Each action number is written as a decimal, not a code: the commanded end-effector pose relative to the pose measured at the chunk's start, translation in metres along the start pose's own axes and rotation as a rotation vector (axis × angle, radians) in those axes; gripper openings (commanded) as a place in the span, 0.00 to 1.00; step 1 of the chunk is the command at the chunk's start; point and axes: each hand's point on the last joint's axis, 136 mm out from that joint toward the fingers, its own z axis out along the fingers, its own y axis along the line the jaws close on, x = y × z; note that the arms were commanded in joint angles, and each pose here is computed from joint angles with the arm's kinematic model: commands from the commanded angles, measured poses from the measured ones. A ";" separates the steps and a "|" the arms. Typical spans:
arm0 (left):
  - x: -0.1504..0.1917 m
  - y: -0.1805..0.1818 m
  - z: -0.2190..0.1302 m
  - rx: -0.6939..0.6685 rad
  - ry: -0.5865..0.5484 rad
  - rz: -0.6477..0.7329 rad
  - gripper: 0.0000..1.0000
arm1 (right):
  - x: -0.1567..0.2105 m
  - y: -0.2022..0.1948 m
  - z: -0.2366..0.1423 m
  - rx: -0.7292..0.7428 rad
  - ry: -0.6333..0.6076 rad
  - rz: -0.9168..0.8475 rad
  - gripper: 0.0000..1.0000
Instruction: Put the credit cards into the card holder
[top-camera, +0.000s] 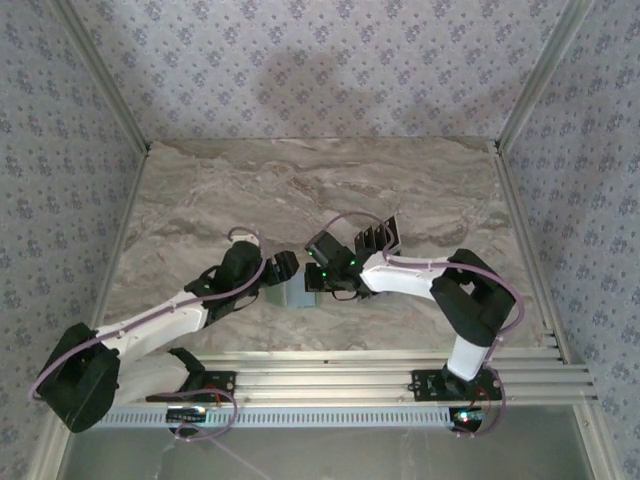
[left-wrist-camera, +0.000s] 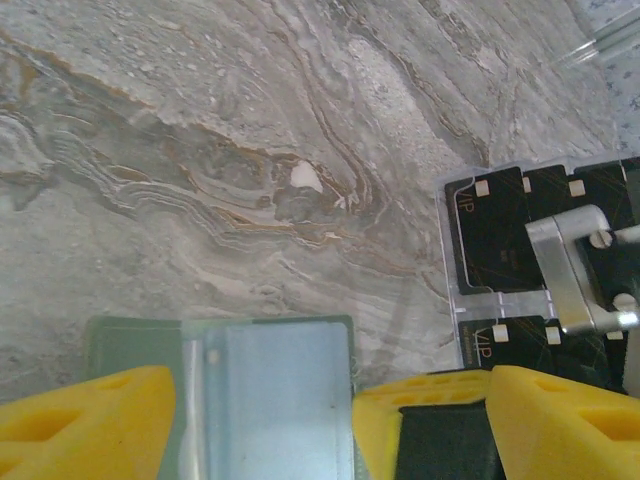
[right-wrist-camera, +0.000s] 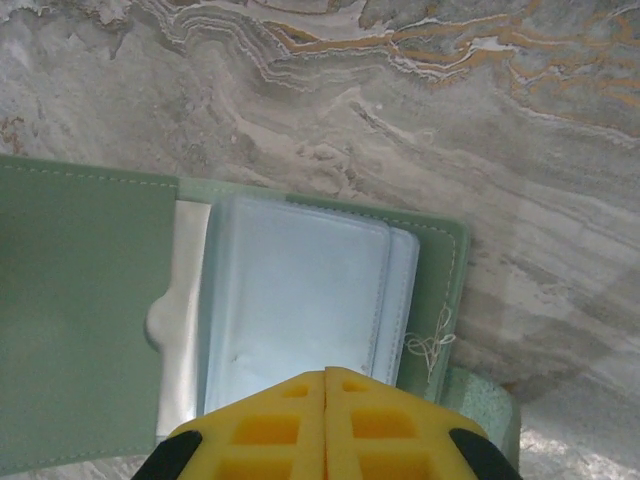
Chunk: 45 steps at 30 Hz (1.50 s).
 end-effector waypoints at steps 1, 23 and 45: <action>0.002 -0.008 0.004 0.050 0.001 -0.003 0.82 | 0.000 -0.004 0.007 -0.003 0.005 0.019 0.08; 0.049 0.075 0.018 -0.207 0.081 0.045 0.82 | 0.003 -0.027 0.015 0.032 0.022 0.046 0.11; 0.001 0.057 0.001 -0.215 0.027 0.138 0.81 | -0.009 -0.019 0.009 0.026 0.022 0.011 0.32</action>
